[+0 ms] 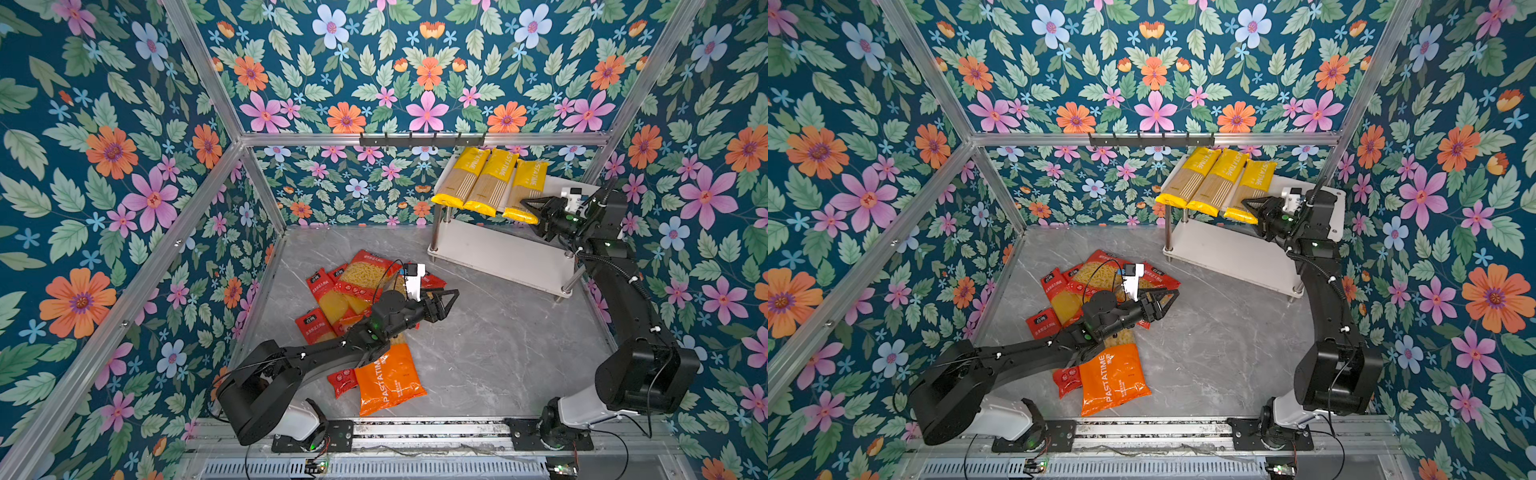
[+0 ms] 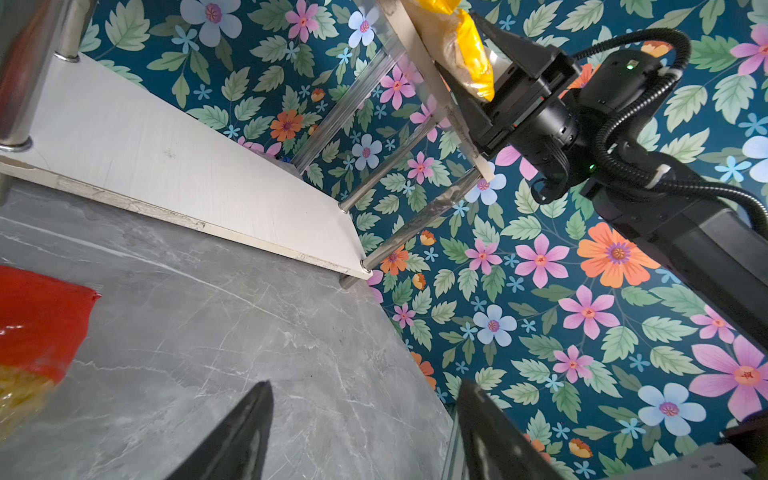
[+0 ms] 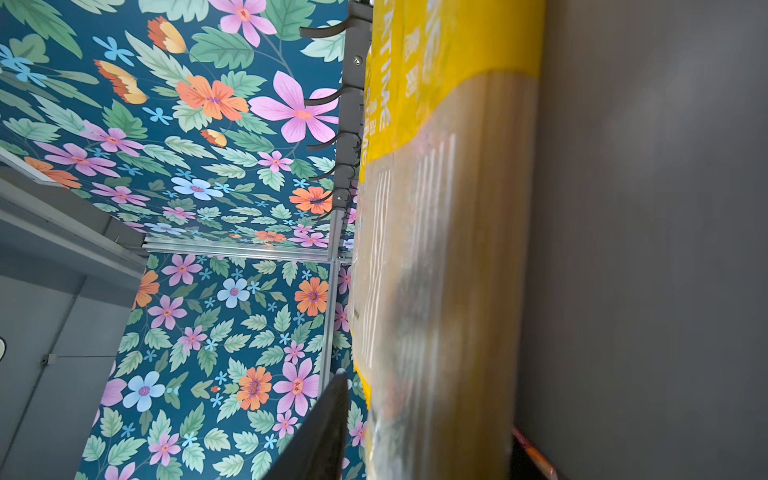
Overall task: Place and organize the pasta boxes and bags onto the shelf
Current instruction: 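Lower the yellow pack onto the upper shelf beside the others with the right gripper, then release the pack and move the right gripper down to the red bags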
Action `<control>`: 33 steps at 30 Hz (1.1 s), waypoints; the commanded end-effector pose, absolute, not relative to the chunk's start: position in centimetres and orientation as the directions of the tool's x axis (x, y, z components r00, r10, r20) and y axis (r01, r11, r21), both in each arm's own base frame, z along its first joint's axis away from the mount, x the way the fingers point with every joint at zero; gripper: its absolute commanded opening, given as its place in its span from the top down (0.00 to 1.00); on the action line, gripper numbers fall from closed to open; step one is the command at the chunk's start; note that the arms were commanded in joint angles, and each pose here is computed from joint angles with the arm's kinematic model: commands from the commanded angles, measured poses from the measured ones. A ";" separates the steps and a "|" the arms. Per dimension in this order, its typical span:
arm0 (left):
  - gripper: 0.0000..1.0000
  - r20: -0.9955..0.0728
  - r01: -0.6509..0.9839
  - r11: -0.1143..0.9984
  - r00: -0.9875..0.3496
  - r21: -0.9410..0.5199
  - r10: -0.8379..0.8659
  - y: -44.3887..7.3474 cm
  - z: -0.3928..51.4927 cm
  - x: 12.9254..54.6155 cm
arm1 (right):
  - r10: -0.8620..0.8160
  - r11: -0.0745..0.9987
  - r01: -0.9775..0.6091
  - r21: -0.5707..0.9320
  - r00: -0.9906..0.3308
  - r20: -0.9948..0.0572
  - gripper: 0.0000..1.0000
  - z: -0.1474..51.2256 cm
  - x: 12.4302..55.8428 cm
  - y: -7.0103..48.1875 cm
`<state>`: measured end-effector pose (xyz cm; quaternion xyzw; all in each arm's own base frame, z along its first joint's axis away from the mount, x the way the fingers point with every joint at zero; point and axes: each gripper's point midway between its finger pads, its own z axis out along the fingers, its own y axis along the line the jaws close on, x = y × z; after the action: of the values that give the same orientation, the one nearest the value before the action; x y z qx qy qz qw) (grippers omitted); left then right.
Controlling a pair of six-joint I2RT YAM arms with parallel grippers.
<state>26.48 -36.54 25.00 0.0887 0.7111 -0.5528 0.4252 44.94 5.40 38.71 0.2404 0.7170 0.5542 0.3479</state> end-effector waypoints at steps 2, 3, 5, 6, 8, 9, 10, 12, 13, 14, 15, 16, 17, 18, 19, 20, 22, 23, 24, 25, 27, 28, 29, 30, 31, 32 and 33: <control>0.27 -0.711 0.620 0.348 -0.606 -0.703 -0.355 -36.7 26.0 26.4 | 0.721 0.285 -0.020 0.958 -0.654 -0.228 0.54 38.0 44.2 5.4; 0.27 -0.711 0.619 0.350 -0.607 -0.703 -0.355 -36.7 25.9 26.4 | 0.720 0.290 -0.017 0.957 -0.655 -0.230 0.54 37.9 44.1 5.3; 0.28 -0.710 0.619 0.348 -0.608 -0.704 -0.355 -36.7 25.9 26.3 | 0.720 0.298 -0.006 0.955 -0.655 -0.228 0.57 37.5 44.1 5.2; 0.28 -0.709 0.618 0.348 -0.608 -0.705 -0.356 -36.6 25.9 26.3 | 0.721 0.302 -0.002 0.953 -0.653 -0.230 0.60 37.3 44.0 5.2; 0.28 -0.710 0.618 0.349 -0.606 -0.704 -0.359 -36.5 26.0 26.2 | 0.723 0.314 -0.007 0.949 -0.647 -0.244 0.71 37.3 43.9 5.1; 0.27 -0.709 0.617 0.350 -0.607 -0.705 -0.358 -36.5 25.9 26.2 | 0.719 0.317 -0.013 0.948 -0.649 -0.249 0.75 37.3 43.9 5.2; 0.28 -0.710 0.617 0.351 -0.607 -0.704 -0.358 -36.5 25.8 26.3 | 0.711 0.319 -0.022 0.948 -0.655 -0.254 0.78 37.4 43.9 5.4; 0.28 -0.708 0.617 0.348 -0.610 -0.706 -0.355 -36.6 25.8 26.2 | 0.696 0.316 -0.035 0.948 -0.670 -0.257 0.81 37.7 44.1 6.1; 0.28 -0.708 0.617 0.347 -0.611 -0.706 -0.354 -36.7 25.8 26.2 | 0.688 0.313 -0.039 0.949 -0.680 -0.255 0.82 37.7 44.2 6.5; 0.28 -0.708 0.619 0.345 -0.611 -0.706 -0.353 -36.7 25.8 26.2 | 0.680 0.313 -0.044 0.949 -0.687 -0.256 0.82 37.8 44.2 6.9; 0.28 -0.709 0.619 0.345 -0.611 -0.705 -0.353 -36.8 25.9 26.2 | 0.677 0.315 -0.046 0.948 -0.690 -0.258 0.83 37.9 44.3 7.2; 0.28 -0.710 0.621 0.345 -0.609 -0.704 -0.354 -36.7 25.9 26.2 | 0.675 0.316 -0.045 0.948 -0.692 -0.257 0.83 37.9 44.5 7.4; 0.28 -0.709 0.619 0.345 -0.609 -0.705 -0.356 -36.7 25.9 26.1 | 0.673 0.315 -0.044 0.948 -0.694 -0.256 0.83 37.8 44.6 7.6; 0.28 -0.709 0.619 0.346 -0.608 -0.705 -0.356 -36.7 25.9 26.1 | 0.674 0.313 -0.041 0.949 -0.694 -0.252 0.83 37.7 44.8 7.6; 0.28 -0.709 0.619 0.346 -0.608 -0.705 -0.358 -36.6 26.0 26.1 | 0.674 0.309 -0.037 0.950 -0.696 -0.247 0.83 37.5 44.9 7.6; 0.28 -0.710 0.619 0.346 -0.606 -0.705 -0.359 -36.6 26.1 26.1 | 0.679 0.307 -0.031 0.951 -0.694 -0.241 0.83 37.4 45.0 7.6; 0.28 -0.711 0.618 0.351 -0.605 -0.703 -0.358 -36.5 26.0 26.0 | 0.681 0.309 -0.027 0.951 -0.692 -0.240 0.82 37.2 45.1 7.5; 0.28 -0.711 0.618 0.351 -0.605 -0.703 -0.359 -36.4 26.0 26.0 | 0.681 0.308 -0.028 0.951 -0.691 -0.241 0.80 37.3 45.0 7.5; 0.28 -0.711 0.618 0.353 -0.605 -0.703 -0.358 -36.4 26.0 26.0 | 0.681 0.309 -0.028 0.951 -0.692 -0.241 0.76 37.2 45.0 7.5; 0.28 -0.711 0.618 0.353 -0.604 -0.703 -0.359 -36.4 26.1 26.0 | 0.680 0.309 -0.030 0.951 -0.692 -0.243 0.71 37.3 44.9 7.5; 0.28 -0.712 0.618 0.354 -0.603 -0.702 -0.358 -36.4 26.1 26.0 | 0.675 0.309 -0.034 0.951 -0.697 -0.244 0.62 37.3 44.7 7.6; 0.28 -0.714 0.619 0.355 -0.603 -0.700 -0.356 -36.4 26.1 26.0 | 0.672 0.307 -0.038 0.951 -0.699 -0.245 0.58 37.4 44.5 7.7; 0.28 -0.714 0.620 0.354 -0.603 -0.700 -0.356 -36.4 26.1 26.0 | 0.669 0.306 -0.045 0.951 -0.701 -0.248 0.54 37.6 44.3 7.8; 0.28 -0.714 0.620 0.355 -0.604 -0.700 -0.354 -36.5 26.1 26.0 | 0.670 0.304 -0.047 0.951 -0.699 -0.249 0.49 37.6 44.2 7.7; 0.28 -0.716 0.622 0.355 -0.602 -0.698 -0.353 -36.5 26.2 26.0 | 0.673 0.304 -0.049 0.951 -0.696 -0.251 0.46 37.7 43.9 7.6; 0.28 -0.719 0.624 0.357 -0.600 -0.695 -0.351 -36.4 26.2 26.0 | 0.677 0.304 -0.049 0.952 -0.692 -0.251 0.43 37.8 43.6 7.4; 0.28 -0.722 0.625 0.362 -0.597 -0.692 -0.350 -36.3 26.3 26.0 | 0.682 0.304 -0.045 0.952 -0.687 -0.250 0.40 37.7 43.4 7.2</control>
<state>26.07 -36.40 25.50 0.0901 0.7066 -0.5565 0.4278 44.14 7.23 37.02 0.2266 0.7398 0.5436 0.3254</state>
